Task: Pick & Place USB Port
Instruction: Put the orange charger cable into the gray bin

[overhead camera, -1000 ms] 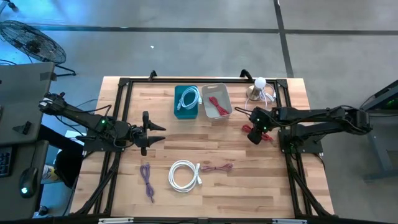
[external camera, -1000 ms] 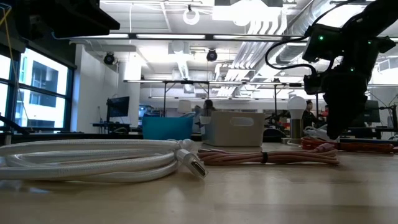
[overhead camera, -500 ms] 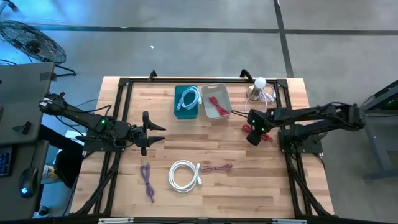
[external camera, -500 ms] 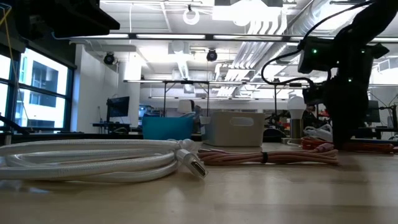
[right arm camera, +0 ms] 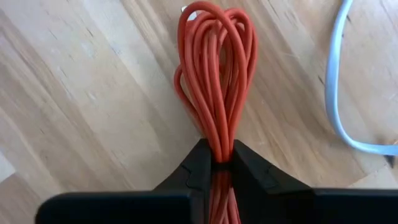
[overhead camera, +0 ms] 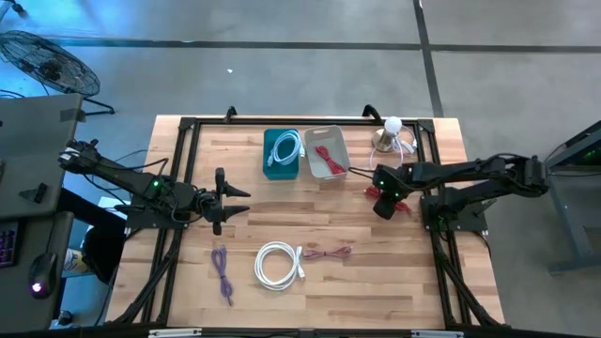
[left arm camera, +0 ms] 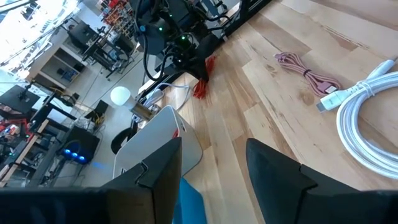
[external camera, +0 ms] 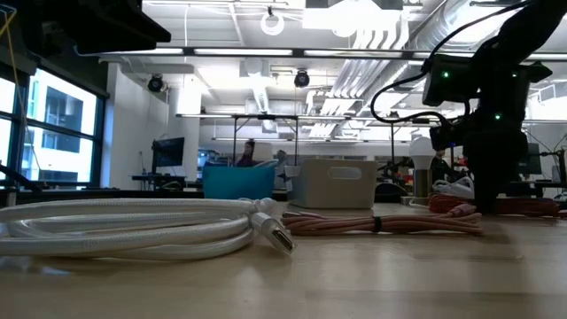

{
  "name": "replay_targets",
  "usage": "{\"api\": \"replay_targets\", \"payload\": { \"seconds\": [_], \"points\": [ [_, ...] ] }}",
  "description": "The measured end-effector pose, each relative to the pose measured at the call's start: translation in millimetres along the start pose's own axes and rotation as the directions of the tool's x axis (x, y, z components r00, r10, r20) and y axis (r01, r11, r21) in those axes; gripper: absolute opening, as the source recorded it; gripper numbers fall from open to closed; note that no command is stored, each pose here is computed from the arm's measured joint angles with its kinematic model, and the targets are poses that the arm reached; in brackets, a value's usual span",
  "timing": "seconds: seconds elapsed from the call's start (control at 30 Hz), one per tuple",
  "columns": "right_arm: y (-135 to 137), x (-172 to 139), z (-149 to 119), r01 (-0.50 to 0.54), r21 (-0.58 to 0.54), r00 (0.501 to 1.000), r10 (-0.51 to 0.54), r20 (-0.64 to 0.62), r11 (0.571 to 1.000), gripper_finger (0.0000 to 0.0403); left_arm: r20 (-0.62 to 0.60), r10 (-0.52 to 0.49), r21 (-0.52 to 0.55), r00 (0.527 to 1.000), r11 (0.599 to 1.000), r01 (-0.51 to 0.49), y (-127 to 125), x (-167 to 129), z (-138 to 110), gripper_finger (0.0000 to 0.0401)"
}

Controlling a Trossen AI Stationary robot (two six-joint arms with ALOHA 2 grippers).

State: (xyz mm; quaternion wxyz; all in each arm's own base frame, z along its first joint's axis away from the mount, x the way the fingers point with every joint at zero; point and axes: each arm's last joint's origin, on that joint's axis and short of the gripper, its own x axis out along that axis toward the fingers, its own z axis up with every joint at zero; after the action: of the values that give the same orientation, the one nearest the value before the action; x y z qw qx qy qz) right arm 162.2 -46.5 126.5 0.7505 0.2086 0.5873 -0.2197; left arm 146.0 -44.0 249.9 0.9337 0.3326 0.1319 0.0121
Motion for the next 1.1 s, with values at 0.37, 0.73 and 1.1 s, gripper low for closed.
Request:
{"api": "replay_targets", "payload": {
  "seconds": [0.37,0.73,1.1],
  "points": [
    [6,-3,2,0.05,-0.042,0.994,-0.045,0.097,0.998,0.0033,0.0,0.0,-0.001,1.0,1.0,0.0,0,0,0,0.0175],
    [32,-57,34,0.101,-0.152,0.916,-0.032,0.399,0.983,0.0024,-0.007,-0.003,0.004,1.0,1.0,0.003,0,0,-1,0.0175],
    [50,-124,76,0.17,-0.231,0.757,0.023,0.653,0.958,0.0023,-0.023,-0.013,0.013,1.0,1.0,0.014,-1,0,-2,0.0175]
  ]
}}
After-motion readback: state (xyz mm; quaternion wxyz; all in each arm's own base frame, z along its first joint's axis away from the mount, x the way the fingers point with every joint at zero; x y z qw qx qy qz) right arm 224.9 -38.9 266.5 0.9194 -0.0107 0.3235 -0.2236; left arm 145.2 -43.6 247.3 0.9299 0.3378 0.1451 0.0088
